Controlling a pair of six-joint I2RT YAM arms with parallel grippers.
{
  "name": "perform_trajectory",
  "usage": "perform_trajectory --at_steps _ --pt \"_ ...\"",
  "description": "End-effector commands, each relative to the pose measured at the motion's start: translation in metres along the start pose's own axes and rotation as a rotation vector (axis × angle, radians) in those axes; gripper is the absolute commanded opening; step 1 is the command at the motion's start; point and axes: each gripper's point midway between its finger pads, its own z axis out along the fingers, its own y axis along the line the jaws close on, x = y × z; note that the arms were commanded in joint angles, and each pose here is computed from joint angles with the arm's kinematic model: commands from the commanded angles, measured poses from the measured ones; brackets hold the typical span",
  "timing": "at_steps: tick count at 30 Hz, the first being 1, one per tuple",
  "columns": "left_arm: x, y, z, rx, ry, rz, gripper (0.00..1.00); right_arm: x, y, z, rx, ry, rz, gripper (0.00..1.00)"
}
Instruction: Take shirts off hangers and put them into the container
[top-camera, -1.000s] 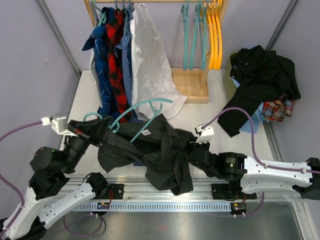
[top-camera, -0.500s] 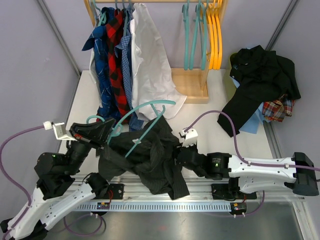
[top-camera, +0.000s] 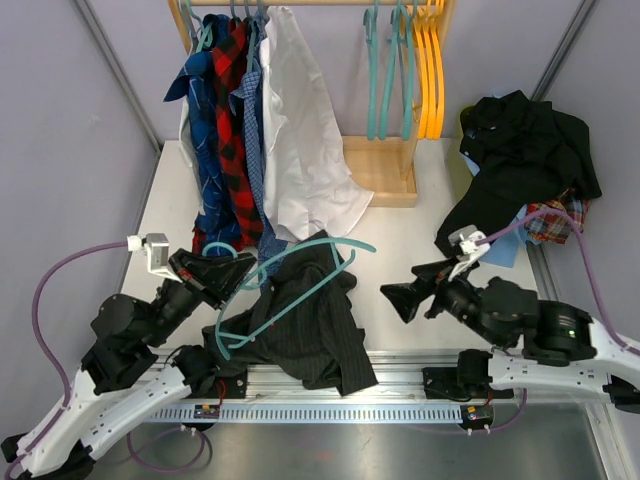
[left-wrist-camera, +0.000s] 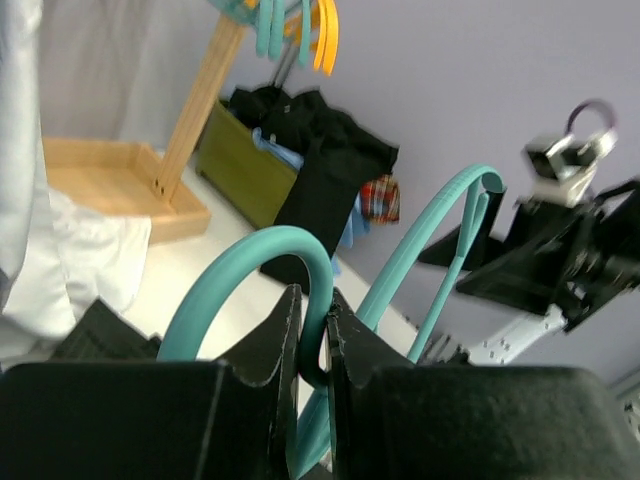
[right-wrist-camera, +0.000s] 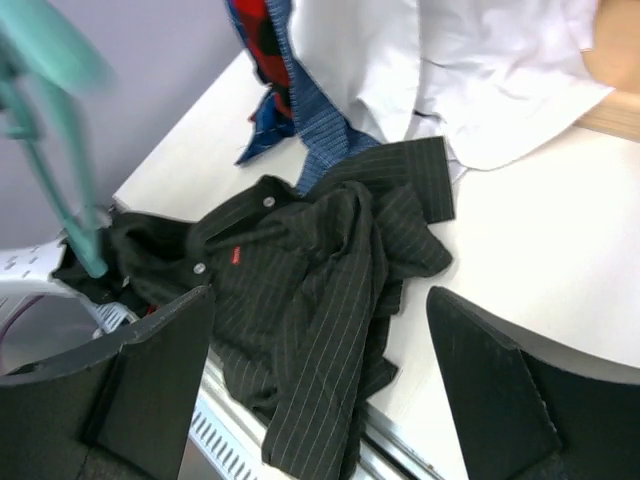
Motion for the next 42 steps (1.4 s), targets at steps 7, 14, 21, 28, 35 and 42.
perform_trajectory --at_steps 7,14,21,28,35,42 --pt "0.069 -0.031 0.015 0.226 0.356 0.022 0.0 0.008 0.059 -0.026 -0.375 0.152 -0.199 0.93" --pt "0.084 -0.049 0.023 0.349 0.456 0.022 0.0 0.011 0.076 -0.028 -0.46 0.176 -0.211 0.85" --pt "0.071 -0.054 0.029 0.356 0.414 0.045 0.0 0.024 0.08 -0.024 -0.474 0.209 -0.181 0.62" --pt "0.059 -0.067 0.034 0.402 0.403 0.046 0.0 0.038 0.084 -0.015 -0.472 0.242 -0.16 0.51" --pt "0.065 -0.058 0.042 0.351 0.41 0.038 0.37 0.032 0.079 -0.012 -0.438 0.195 -0.128 0.0" --pt "0.046 -0.044 0.046 0.234 0.344 0.061 0.99 0.029 0.074 -0.01 -0.41 0.179 -0.124 0.0"
